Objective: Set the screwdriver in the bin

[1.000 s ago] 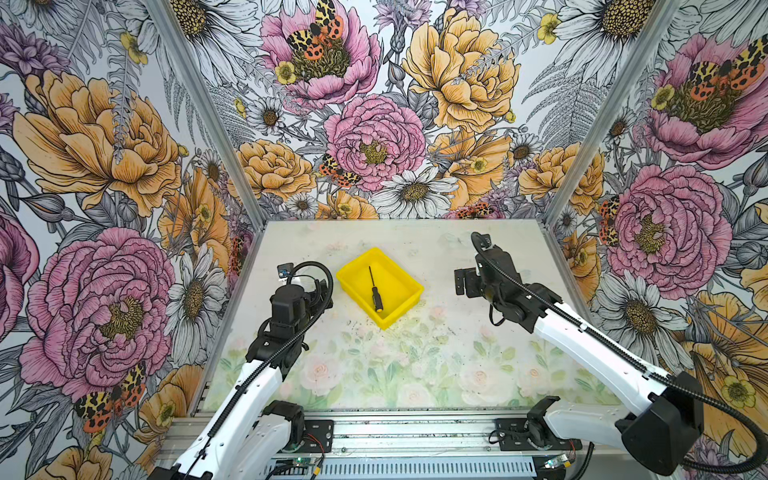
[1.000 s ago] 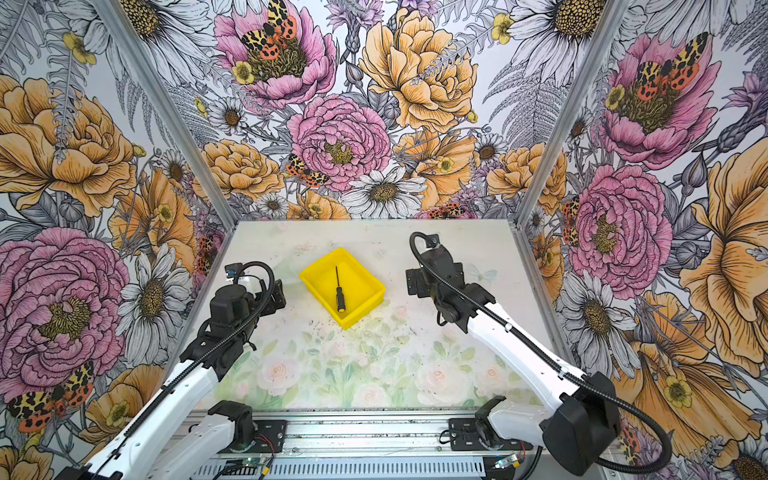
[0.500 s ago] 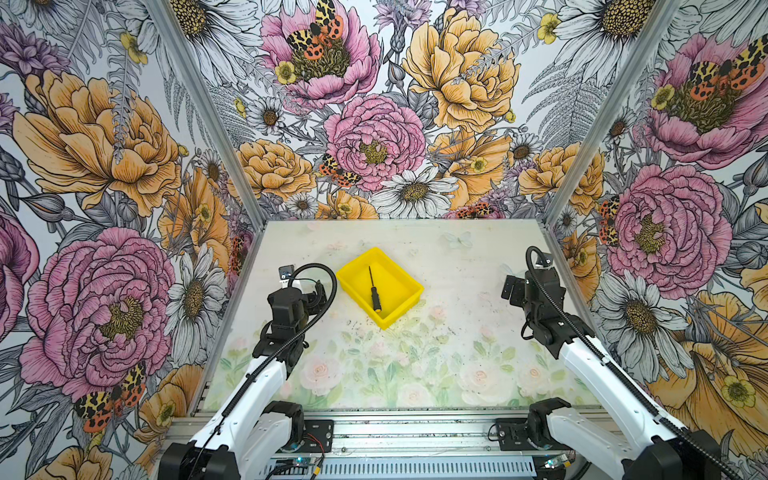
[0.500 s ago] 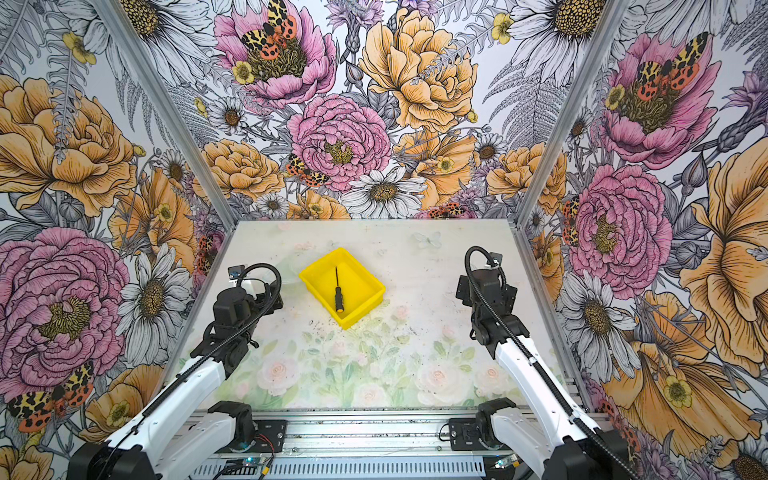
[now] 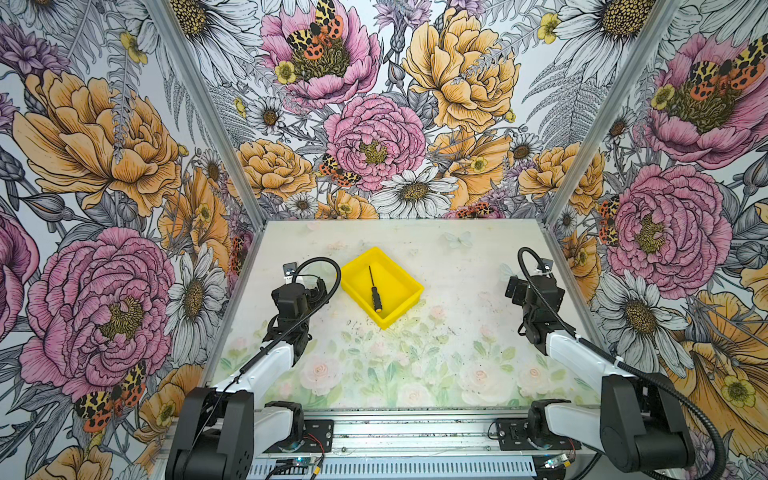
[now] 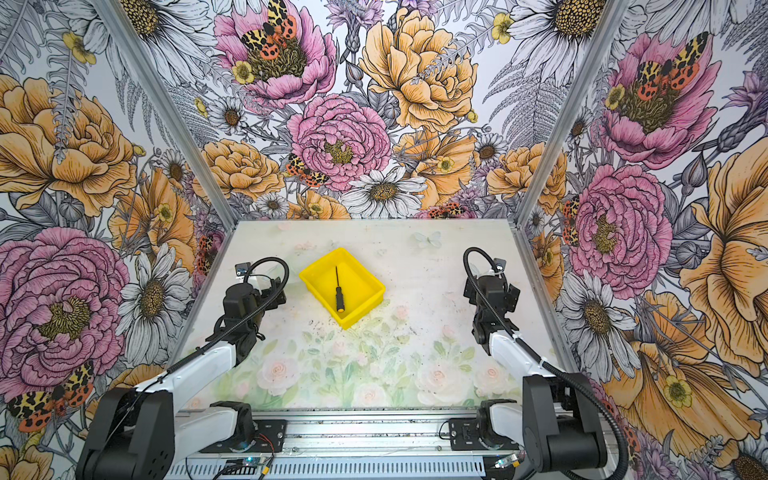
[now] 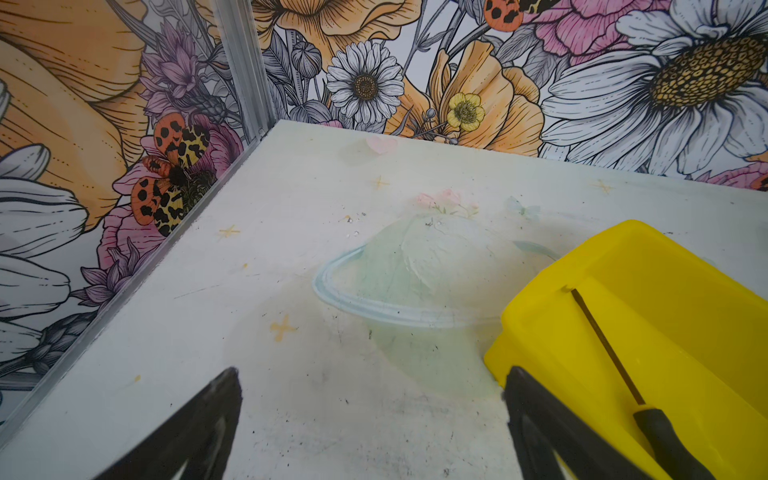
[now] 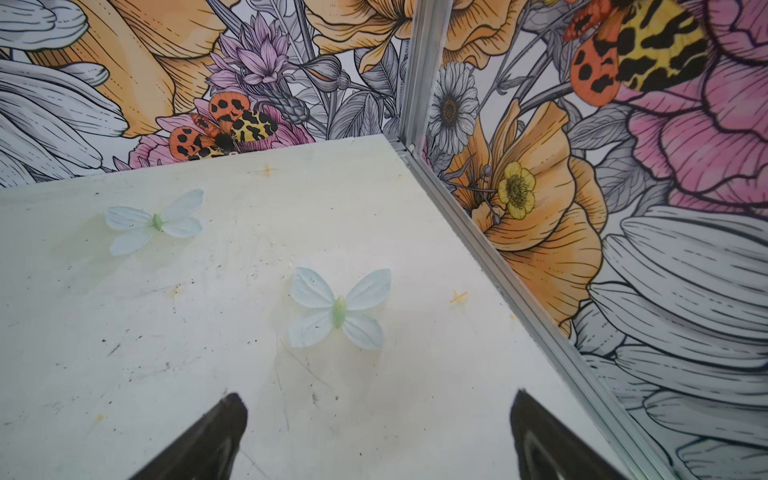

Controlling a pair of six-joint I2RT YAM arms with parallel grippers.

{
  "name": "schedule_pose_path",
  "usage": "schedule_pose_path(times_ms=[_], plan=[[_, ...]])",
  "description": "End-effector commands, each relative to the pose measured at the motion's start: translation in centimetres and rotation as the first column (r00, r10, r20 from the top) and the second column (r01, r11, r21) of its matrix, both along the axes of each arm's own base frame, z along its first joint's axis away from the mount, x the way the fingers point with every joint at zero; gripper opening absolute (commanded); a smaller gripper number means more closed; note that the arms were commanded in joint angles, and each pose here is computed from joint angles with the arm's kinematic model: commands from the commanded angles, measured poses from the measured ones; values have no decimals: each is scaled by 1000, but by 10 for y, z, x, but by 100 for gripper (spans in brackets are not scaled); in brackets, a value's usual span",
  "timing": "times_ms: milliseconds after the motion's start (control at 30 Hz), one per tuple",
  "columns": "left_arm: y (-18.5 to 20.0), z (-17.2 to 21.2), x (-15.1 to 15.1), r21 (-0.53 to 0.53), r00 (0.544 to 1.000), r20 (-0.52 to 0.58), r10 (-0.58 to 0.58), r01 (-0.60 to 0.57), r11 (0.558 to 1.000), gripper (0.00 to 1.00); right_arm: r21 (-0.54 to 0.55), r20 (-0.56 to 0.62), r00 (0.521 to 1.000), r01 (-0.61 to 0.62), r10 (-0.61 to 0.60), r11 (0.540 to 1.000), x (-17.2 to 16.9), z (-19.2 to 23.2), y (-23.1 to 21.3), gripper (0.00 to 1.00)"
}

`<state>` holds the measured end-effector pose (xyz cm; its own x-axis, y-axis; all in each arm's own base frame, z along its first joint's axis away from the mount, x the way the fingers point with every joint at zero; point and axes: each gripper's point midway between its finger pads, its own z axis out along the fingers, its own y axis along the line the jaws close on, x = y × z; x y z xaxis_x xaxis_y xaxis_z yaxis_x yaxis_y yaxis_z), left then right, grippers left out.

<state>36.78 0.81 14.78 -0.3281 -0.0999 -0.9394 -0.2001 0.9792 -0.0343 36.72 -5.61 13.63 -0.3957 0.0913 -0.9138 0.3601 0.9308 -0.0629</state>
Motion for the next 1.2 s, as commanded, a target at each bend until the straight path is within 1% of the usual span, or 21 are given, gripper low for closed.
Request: schedule_pose_path(times_ms=[0, 100, 167, 233, 367, 433, 467, 533, 667, 700, 767, 800, 1033, 1100, 1167], plan=[[4, 12, 12, 36, 997, 83, 2, -5, 999, 99, -11, 98, 994, -49, 50, 999, 16, 11, 2, 99], [-1, 9, 20, 66, 993, 116, -32, 25, 998, 99, 0, 104, 991, -79, 78, 997, 26, 2, 5, 100], [1, 3, 26, 84, 993, 110, -31, 22, 996, 99, 0, 105, 989, -106, 106, 994, 32, -5, 10, 99], [0, 2, 31, 102, 995, 93, -46, 37, 994, 99, 1, 99, 990, -105, 104, 994, 35, -10, 9, 100], [-1, -5, 37, 88, 989, 111, -100, 91, 992, 99, -3, 107, 987, -116, 116, 993, 35, -16, 11, 99], [0, -13, 41, 68, 985, 124, -119, 112, 991, 99, -3, 124, 984, -126, 125, 992, 33, -17, 12, 99], [3, -18, 42, 41, 984, 120, -132, 128, 991, 99, -1, 130, 982, -140, 139, 990, 34, -18, 14, 99], [9, -19, 40, 17, 982, 146, -117, 116, 993, 99, -5, 138, 979, -153, 152, 988, 33, -20, 16, 99], [8, -19, 39, 19, 981, 150, -123, 122, 992, 99, -11, 140, 975, -172, 172, 985, 33, -24, 20, 100], [8, -19, 39, 24, 982, 150, -117, 115, 993, 99, -11, 141, 975, -172, 172, 985, 33, -24, 20, 100], [9, -18, 36, 59, 986, 155, -66, 58, 997, 99, -16, 150, 973, -174, 175, 985, 32, -24, 20, 100], [9, -18, 35, 66, 985, 158, -62, 52, 996, 99, -14, 149, 973, -176, 176, 984, 32, -23, 20, 100], [9, -18, 37, 60, 985, 156, -71, 63, 996, 99, -16, 151, 973, -174, 175, 985, 31, -23, 20, 99], [11, -20, 39, 28, 985, 147, -91, 88, 996, 99, -16, 152, 973, -175, 176, 984, 32, -23, 21, 100], [10, -19, 39, 33, 984, 149, -94, 90, 995, 99, -17, 151, 973, -176, 176, 984, 31, -23, 21, 100]])
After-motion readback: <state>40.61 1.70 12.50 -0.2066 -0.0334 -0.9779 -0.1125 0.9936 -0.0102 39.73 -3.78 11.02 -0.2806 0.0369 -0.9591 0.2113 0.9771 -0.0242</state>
